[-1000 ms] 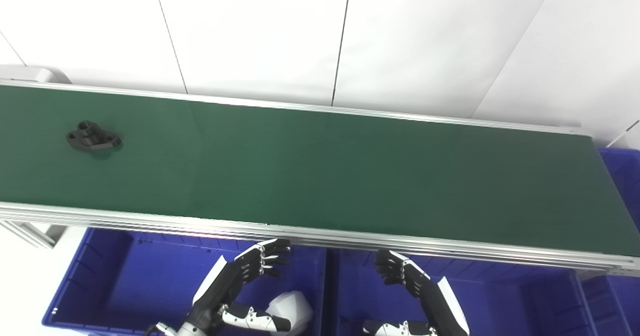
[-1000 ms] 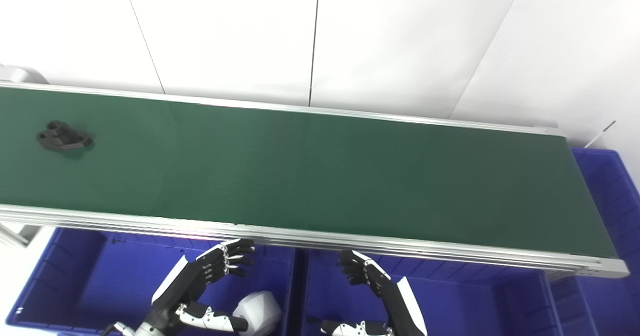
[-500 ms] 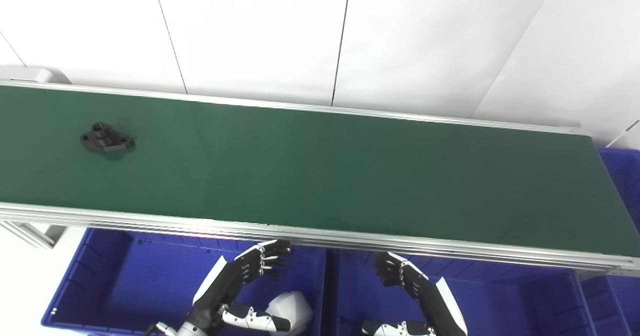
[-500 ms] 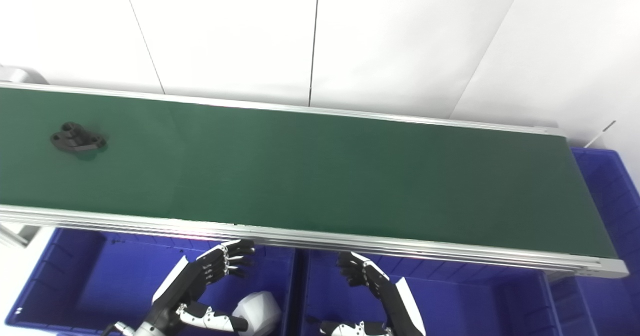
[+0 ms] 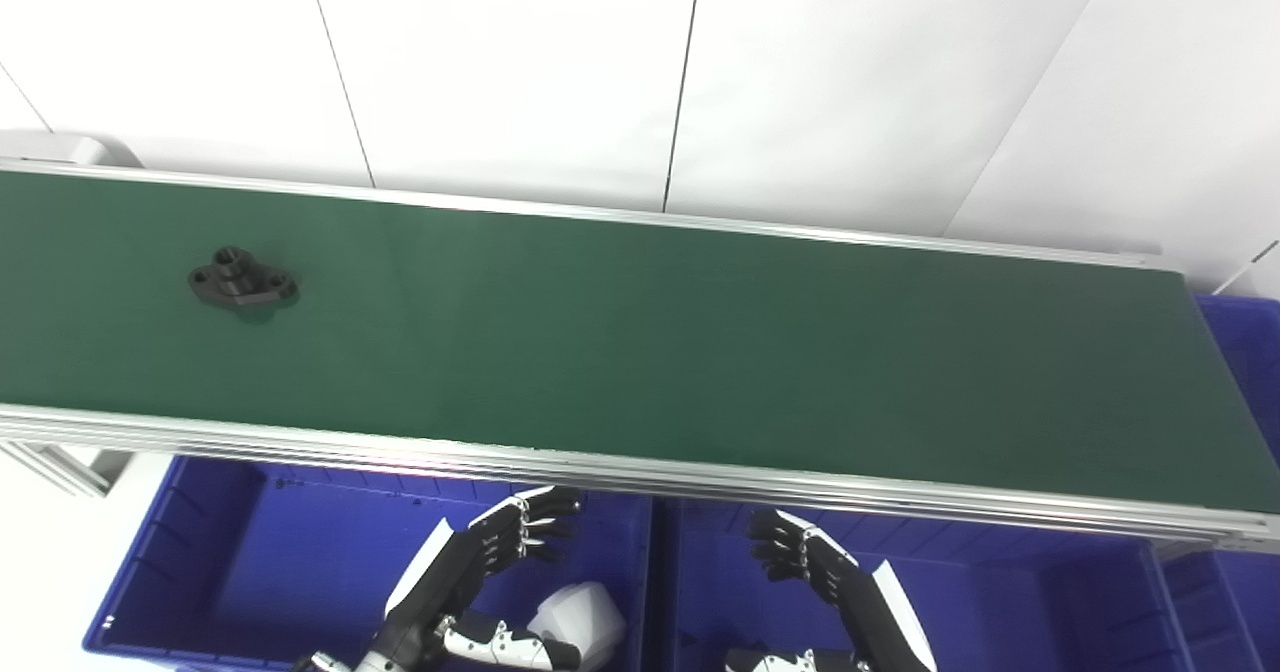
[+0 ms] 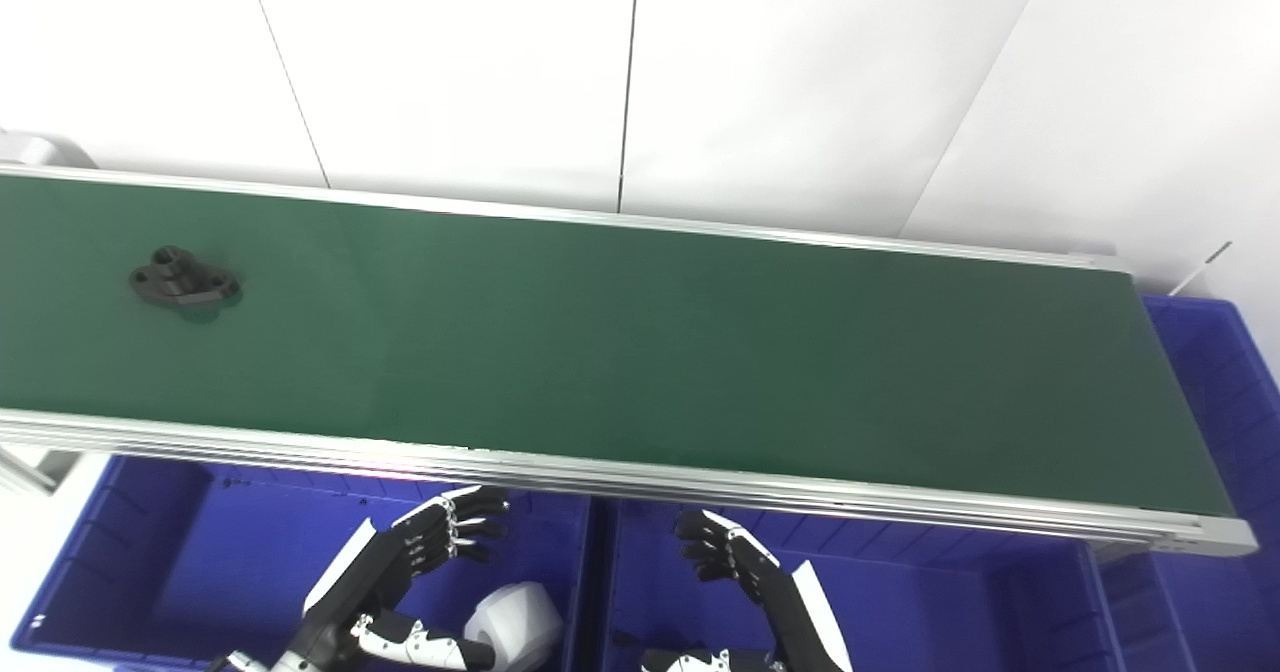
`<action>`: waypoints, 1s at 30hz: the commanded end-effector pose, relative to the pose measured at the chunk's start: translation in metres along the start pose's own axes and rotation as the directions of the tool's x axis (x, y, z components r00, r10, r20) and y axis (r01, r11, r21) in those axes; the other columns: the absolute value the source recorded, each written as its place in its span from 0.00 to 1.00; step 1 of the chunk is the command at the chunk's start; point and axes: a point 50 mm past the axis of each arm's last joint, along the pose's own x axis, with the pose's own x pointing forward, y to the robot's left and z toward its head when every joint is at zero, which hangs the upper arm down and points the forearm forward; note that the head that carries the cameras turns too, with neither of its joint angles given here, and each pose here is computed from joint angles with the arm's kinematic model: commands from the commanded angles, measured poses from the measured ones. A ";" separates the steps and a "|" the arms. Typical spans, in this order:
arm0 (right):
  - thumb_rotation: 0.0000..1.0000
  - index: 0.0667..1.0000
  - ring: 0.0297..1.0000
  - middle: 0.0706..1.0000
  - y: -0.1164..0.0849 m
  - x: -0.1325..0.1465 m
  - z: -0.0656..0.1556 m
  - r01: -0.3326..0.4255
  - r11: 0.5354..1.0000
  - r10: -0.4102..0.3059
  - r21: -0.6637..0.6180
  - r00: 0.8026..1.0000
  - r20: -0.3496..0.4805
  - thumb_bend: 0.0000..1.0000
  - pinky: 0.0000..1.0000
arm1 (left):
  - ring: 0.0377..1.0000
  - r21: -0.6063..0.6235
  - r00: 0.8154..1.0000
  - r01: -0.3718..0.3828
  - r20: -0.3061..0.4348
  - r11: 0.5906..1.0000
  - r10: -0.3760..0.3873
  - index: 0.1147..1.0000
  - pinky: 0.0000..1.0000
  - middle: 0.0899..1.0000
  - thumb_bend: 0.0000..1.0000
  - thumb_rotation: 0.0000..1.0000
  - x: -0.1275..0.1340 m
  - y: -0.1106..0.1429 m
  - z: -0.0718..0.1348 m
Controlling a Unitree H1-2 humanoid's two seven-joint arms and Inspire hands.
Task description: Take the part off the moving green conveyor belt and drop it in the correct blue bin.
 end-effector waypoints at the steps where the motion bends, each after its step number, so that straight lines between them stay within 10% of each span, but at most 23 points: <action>1: 0.19 0.80 0.77 0.78 -0.002 0.002 0.009 0.015 1.000 -0.015 0.004 0.999 0.040 0.83 0.73 | 0.76 0.013 0.998 0.003 0.058 1.000 -0.004 0.78 0.67 0.80 0.85 0.14 0.002 0.003 0.009; 30: 0.15 0.80 0.76 0.78 -0.006 0.000 0.004 0.025 1.000 -0.024 -0.019 0.998 0.060 0.82 0.72 | 0.76 0.021 0.999 -0.002 0.049 1.000 0.001 0.78 0.67 0.80 0.85 0.15 0.002 -0.004 0.007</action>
